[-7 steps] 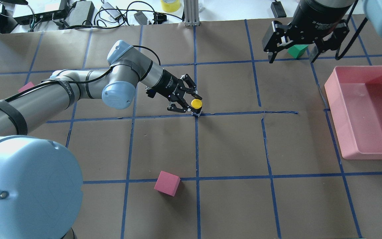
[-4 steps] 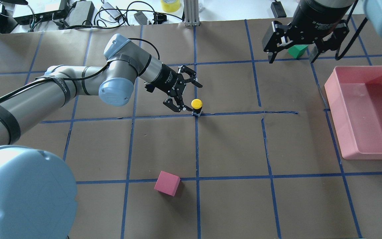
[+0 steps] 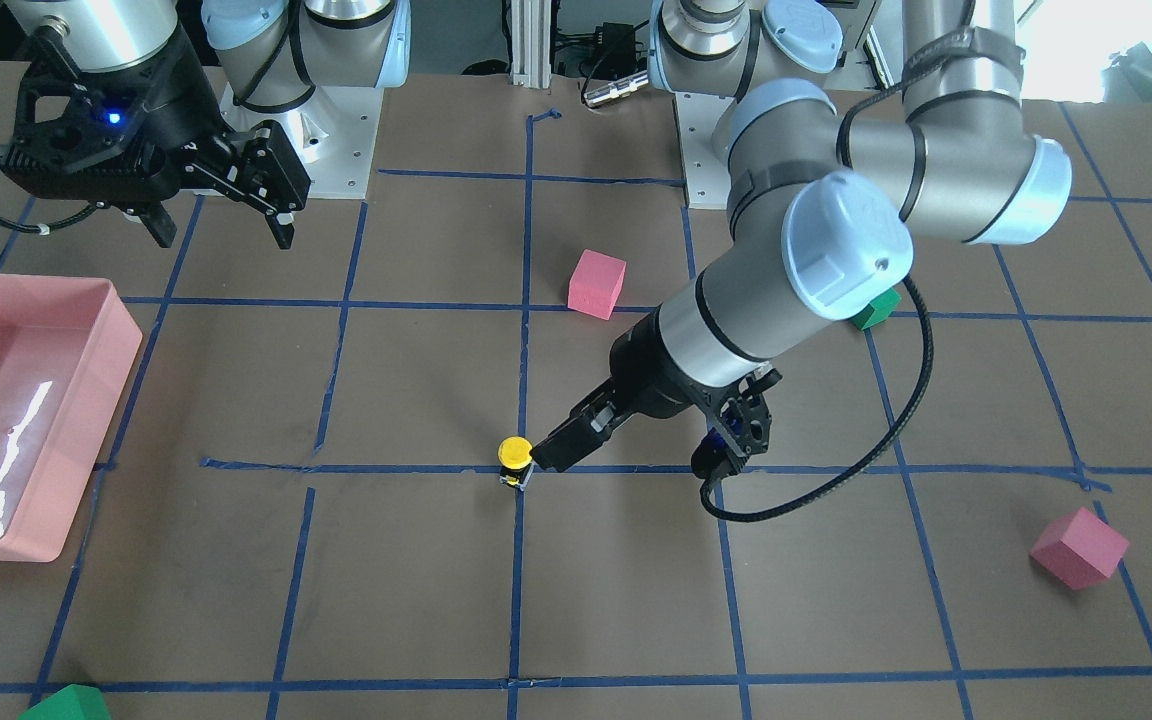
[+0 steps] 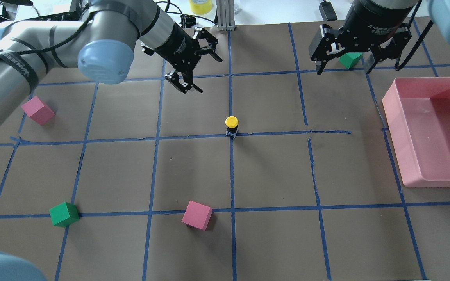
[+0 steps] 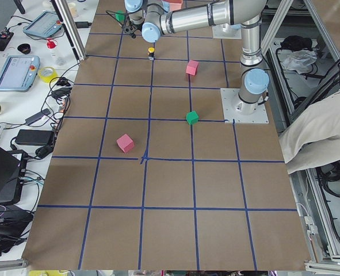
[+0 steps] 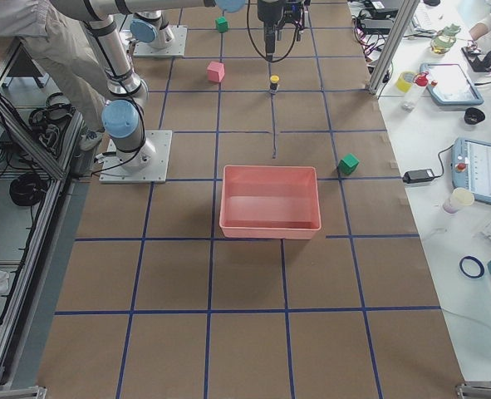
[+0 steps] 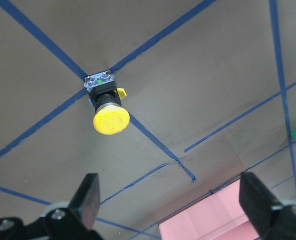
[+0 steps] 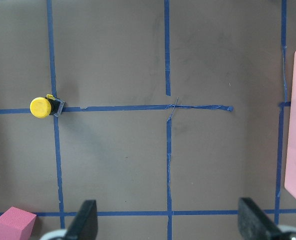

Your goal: Align button upright

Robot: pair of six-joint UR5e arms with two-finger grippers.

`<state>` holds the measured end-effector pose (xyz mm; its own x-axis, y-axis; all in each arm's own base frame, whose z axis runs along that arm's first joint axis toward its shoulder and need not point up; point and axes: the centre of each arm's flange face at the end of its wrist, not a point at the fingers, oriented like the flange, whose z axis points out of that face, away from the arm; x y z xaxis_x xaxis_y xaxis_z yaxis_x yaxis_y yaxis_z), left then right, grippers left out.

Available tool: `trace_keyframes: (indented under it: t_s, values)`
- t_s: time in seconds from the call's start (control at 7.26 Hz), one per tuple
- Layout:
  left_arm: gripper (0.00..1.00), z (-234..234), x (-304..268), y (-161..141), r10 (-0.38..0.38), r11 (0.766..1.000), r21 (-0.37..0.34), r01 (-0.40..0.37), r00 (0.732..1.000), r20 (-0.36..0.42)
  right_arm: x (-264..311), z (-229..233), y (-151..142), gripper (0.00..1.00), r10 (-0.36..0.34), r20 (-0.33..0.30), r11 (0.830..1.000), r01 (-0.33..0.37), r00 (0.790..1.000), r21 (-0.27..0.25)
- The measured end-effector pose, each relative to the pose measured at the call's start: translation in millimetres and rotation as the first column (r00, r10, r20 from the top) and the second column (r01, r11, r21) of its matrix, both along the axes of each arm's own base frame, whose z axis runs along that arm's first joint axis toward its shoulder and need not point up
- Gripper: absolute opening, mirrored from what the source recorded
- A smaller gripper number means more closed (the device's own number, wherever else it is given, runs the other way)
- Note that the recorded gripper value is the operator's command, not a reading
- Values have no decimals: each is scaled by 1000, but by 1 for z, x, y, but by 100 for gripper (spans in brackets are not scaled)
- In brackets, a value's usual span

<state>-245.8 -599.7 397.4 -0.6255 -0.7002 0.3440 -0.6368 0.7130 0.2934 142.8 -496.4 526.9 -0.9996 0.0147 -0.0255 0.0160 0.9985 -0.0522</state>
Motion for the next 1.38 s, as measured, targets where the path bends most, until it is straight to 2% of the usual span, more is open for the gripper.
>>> trace_keyframes:
  t_s: [0.14,0.28,0.41,0.55,0.69,0.83,1.24,1.38]
  values:
    - [100,35,8,16,-110,991,-61,116,990,89,0,0,0,100,0,0,1000,0,1000,0]
    - [100,66,18,37,-211,967,-108,230,963,166,0,0,0,100,0,0,1000,0,1000,0]
    - [100,96,28,58,-331,913,-156,377,908,258,0,0,0,100,0,0,1000,0,1000,1]
    - [100,122,40,78,-437,832,-173,527,815,379,0,0,0,100,0,-1,1000,0,1000,1]
    - [100,142,50,95,-499,763,-163,625,731,466,0,0,0,100,0,-1,1000,0,1000,1]
    - [100,152,54,107,-528,731,-147,666,689,497,0,0,0,100,0,-1,1000,0,1000,0]
    - [100,160,63,123,-583,677,-112,728,623,522,0,0,0,100,0,-1,1000,0,1000,-1]
    - [100,162,67,124,-586,670,-109,735,613,530,0,0,0,100,0,-1,1000,0,1000,0]
